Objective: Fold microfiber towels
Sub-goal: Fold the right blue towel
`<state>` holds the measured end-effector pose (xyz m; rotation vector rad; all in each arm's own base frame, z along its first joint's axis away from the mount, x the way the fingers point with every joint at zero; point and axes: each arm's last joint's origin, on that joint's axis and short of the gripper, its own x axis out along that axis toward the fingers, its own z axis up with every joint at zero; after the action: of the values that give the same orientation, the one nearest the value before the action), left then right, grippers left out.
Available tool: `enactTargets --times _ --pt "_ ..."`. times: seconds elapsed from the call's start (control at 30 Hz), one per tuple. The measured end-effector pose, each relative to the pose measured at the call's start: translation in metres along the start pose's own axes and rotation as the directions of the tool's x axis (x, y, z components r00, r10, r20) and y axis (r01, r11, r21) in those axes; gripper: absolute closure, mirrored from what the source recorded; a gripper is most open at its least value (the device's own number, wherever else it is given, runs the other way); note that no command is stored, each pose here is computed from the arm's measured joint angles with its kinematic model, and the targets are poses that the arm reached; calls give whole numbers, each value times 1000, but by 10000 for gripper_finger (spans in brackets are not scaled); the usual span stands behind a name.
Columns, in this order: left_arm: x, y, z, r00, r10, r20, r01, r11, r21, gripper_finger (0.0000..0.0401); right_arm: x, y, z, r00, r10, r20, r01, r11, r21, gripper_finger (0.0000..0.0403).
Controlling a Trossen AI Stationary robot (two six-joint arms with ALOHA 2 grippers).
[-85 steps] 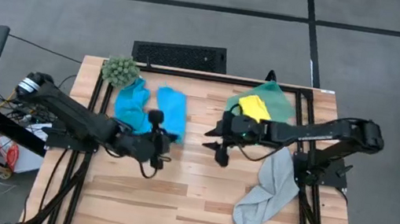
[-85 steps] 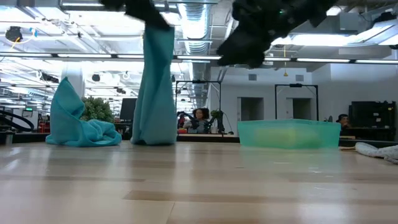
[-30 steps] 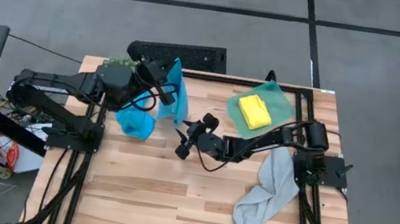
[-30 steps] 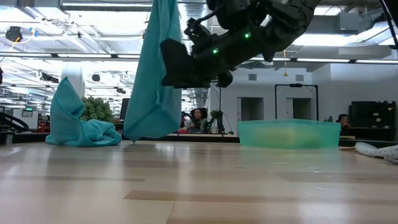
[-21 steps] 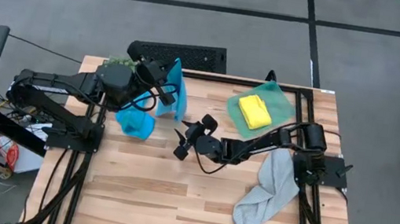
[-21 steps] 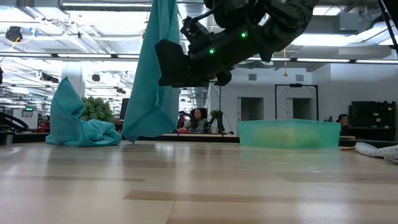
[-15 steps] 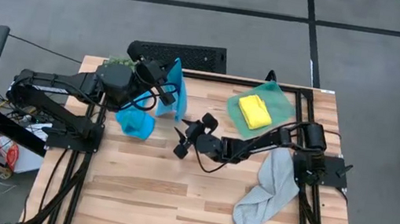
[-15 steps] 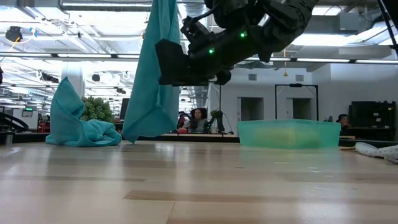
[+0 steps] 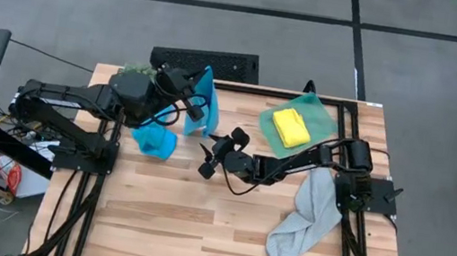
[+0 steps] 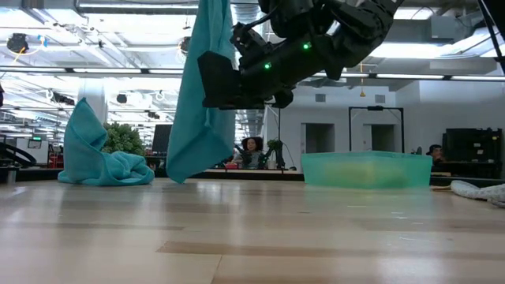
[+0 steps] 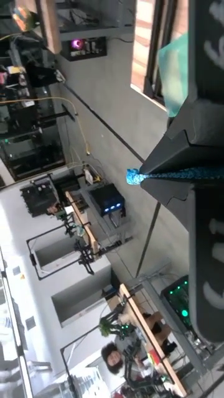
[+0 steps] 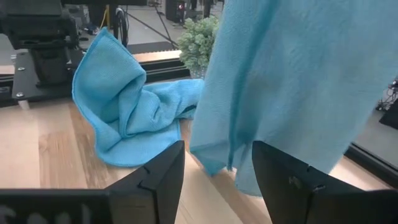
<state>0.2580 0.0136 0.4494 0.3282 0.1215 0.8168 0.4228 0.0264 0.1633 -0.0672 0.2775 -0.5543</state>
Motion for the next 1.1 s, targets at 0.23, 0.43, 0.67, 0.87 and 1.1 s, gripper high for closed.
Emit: enactTargets --times 0.23,0.43,0.67,0.87,1.1 --pt "10 -16 -7 1000 -14 -27 15 999 37 400 2 -3 -2 999 -27 -21 27 1000 -15 191" --pt "10 -15 -6 1000 -12 -18 13 1000 24 400 6 -10 -3 998 -53 -33 52 998 -18 191" --pt "1 -18 2 999 -37 26 37 999 -4 400 11 -18 -3 996 -76 -38 75 997 -13 195" --pt "-1 -20 2 998 -50 30 50 999 -4 400 14 -24 -3 993 -113 -38 113 994 -4 281" --pt "-1 -20 1 1000 -21 13 20 999 31 400 2 -9 2 999 -40 -37 38 998 -48 390"
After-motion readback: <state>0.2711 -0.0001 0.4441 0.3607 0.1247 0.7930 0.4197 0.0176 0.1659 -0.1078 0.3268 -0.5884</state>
